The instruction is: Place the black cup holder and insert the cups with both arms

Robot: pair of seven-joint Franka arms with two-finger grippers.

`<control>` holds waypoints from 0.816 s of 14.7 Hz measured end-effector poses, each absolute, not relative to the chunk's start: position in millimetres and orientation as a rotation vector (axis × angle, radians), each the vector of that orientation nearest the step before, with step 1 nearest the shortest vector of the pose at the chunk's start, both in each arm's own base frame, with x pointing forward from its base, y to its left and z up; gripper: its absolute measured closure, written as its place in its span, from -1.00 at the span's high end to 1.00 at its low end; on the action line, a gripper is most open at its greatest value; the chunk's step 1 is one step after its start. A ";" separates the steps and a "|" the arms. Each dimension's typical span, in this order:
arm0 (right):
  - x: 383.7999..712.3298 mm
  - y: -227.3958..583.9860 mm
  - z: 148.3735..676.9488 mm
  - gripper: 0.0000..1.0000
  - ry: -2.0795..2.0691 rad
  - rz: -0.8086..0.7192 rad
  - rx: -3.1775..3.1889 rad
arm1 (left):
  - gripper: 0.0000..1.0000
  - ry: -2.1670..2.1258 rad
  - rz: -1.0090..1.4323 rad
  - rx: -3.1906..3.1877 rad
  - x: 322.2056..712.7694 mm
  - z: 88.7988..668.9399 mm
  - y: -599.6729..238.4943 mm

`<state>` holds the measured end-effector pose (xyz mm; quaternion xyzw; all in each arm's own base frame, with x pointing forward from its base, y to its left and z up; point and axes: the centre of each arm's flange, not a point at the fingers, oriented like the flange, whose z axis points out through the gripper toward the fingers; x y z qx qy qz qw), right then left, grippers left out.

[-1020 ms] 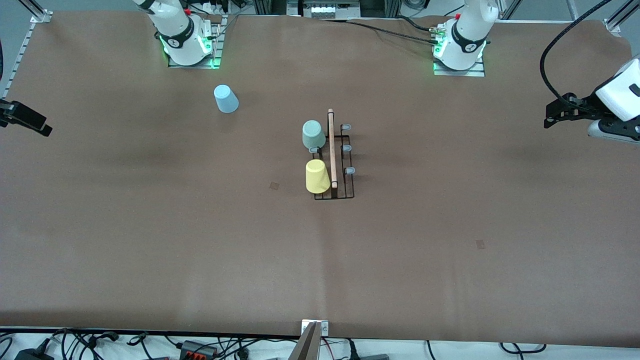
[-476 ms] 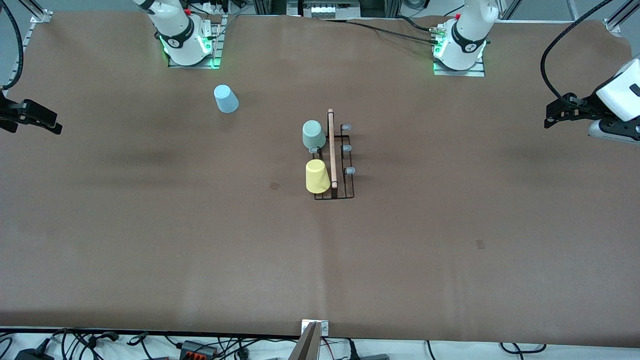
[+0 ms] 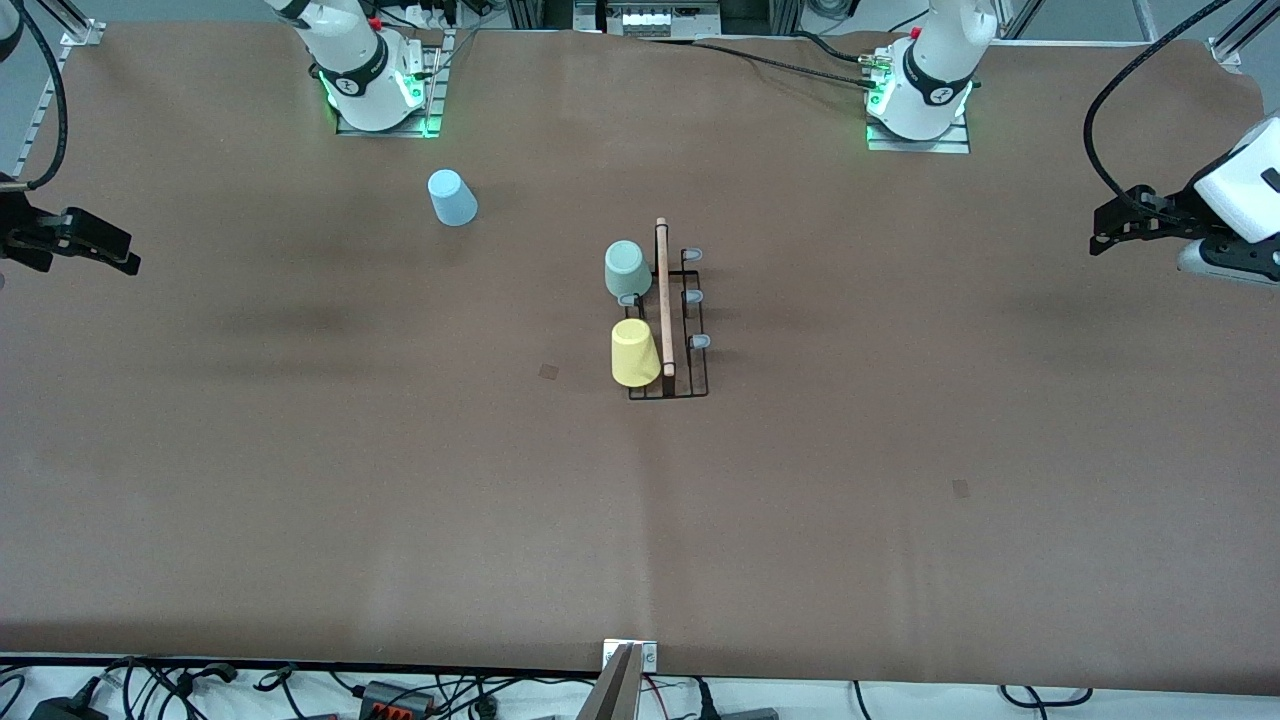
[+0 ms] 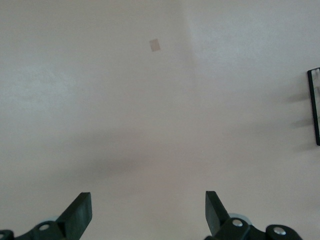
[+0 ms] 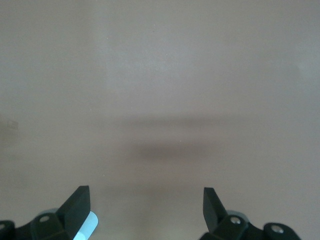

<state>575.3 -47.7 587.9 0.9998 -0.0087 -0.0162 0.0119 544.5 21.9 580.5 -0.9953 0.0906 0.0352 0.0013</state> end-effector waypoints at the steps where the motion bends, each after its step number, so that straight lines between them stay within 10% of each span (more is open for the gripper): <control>1: 577.0 -47.6 586.8 1.00 -0.026 -0.052 3.117 | 1.00 0.284 0.118 -3.125 544.0 580.1 21.9; 12: 578.7 -40.7 593.0 1.00 -0.055 -0.039 3.117 | 1.00 0.277 0.127 -3.126 543.2 579.6 24.4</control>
